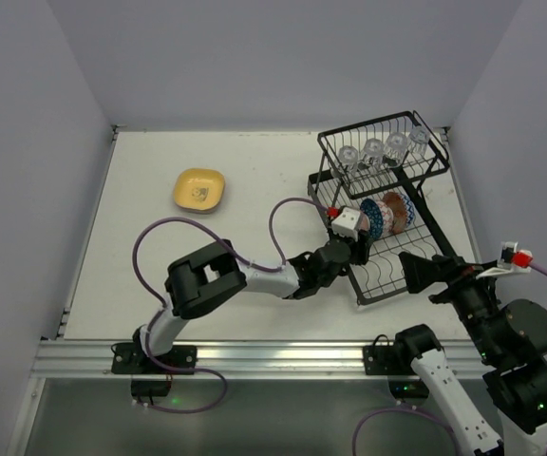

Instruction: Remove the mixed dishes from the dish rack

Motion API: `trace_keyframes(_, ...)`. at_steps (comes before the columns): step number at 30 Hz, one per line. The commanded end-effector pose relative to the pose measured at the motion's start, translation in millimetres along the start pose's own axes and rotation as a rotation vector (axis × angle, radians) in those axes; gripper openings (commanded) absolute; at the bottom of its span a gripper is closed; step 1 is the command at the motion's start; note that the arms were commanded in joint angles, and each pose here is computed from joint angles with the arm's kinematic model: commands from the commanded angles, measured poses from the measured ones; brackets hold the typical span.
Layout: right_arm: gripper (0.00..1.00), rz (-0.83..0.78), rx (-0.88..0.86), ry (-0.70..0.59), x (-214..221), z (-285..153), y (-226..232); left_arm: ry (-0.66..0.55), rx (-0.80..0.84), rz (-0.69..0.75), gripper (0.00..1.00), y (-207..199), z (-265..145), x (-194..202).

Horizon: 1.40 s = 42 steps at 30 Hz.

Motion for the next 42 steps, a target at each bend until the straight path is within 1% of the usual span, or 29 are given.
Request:
trace_keyframes(1, 0.99, -0.023, -0.064, -0.006, -3, -3, 10, -0.091, -0.050, 0.024, 0.57, 7, 16, -24)
trace_keyframes(10, 0.99, -0.033, -0.098, -0.009, -4, -8, 15, -0.086, -0.042, 0.018, 0.57, 18, 32, -20)
trace_keyframes(11, 0.99, -0.035, -0.103, -0.007, -4, -8, 15, -0.086, -0.036, 0.018, 0.53, 18, 32, -19)
trace_keyframes(12, 0.99, -0.036, -0.105, -0.002, -3, -8, 15, -0.089, -0.028, 0.013, 0.52, 17, 33, -18)
trace_keyframes(15, 0.99, -0.040, -0.113, 0.001, -1, -8, 15, -0.091, -0.003, 0.008, 0.51, 14, 36, -15)
trace_keyframes(16, 0.99, -0.041, -0.115, 0.003, -1, -8, 15, -0.094, 0.012, 0.003, 0.47, 12, 37, -16)
trace_keyframes(21, 0.99, -0.044, -0.112, 0.004, 0, -7, 14, -0.103, 0.043, -0.027, 0.43, 7, 37, -13)
trace_keyframes(22, 0.99, -0.045, -0.114, 0.006, 0, -7, 14, -0.102, 0.044, -0.031, 0.40, 7, 37, -13)
trace_keyframes(24, 0.99, -0.046, -0.112, 0.004, 1, -7, 14, -0.102, 0.042, -0.044, 0.38, 9, 37, -13)
trace_keyframes(25, 0.99, -0.046, -0.112, 0.004, 1, -7, 13, -0.098, 0.040, -0.047, 0.35, 11, 38, -11)
trace_keyframes(29, 0.99, -0.049, -0.115, 0.002, 1, -6, 13, -0.090, 0.028, -0.076, 0.33, 14, 39, -8)
trace_keyframes(32, 0.99, -0.050, -0.116, -0.001, 1, -5, 13, -0.089, 0.034, -0.092, 0.27, 15, 40, -5)
trace_keyframes(33, 0.99, -0.055, -0.118, -0.004, 0, -5, 14, -0.088, 0.041, -0.096, 0.23, 16, 40, -4)
trace_keyframes(35, 0.99, -0.058, -0.119, -0.003, 0, -5, 14, -0.086, 0.047, -0.108, 0.20, 16, 40, -3)
trace_keyframes(36, 0.99, -0.061, -0.120, -0.004, -1, -5, 14, -0.089, 0.046, -0.114, 0.16, 17, 41, -3)
trace_keyframes(38, 0.99, -0.067, -0.120, -0.006, -1, -5, 15, -0.089, 0.050, -0.127, 0.14, 19, 39, -2)
trace_keyframes(39, 0.99, -0.072, -0.121, -0.004, -1, -4, 15, -0.095, 0.058, -0.133, 0.10, 19, 39, -3)
trace_keyframes(41, 0.99, -0.079, -0.121, -0.008, -2, -5, 15, -0.095, 0.065, -0.144, 0.08, 20, 39, -2)
trace_keyframes(42, 0.99, -0.081, -0.121, -0.008, -2, -5, 15, -0.094, 0.068, -0.147, 0.05, 19, 39, -2)
Point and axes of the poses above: each gripper's point midway between its finger pads, its own z axis out along the fingers, its own y axis along the line the jaws close on, x = y × z, the point moved 3 cm from there along -z, back along the fingers, and after that the axes turned 14 degrees about z, right-handed, at the moved point
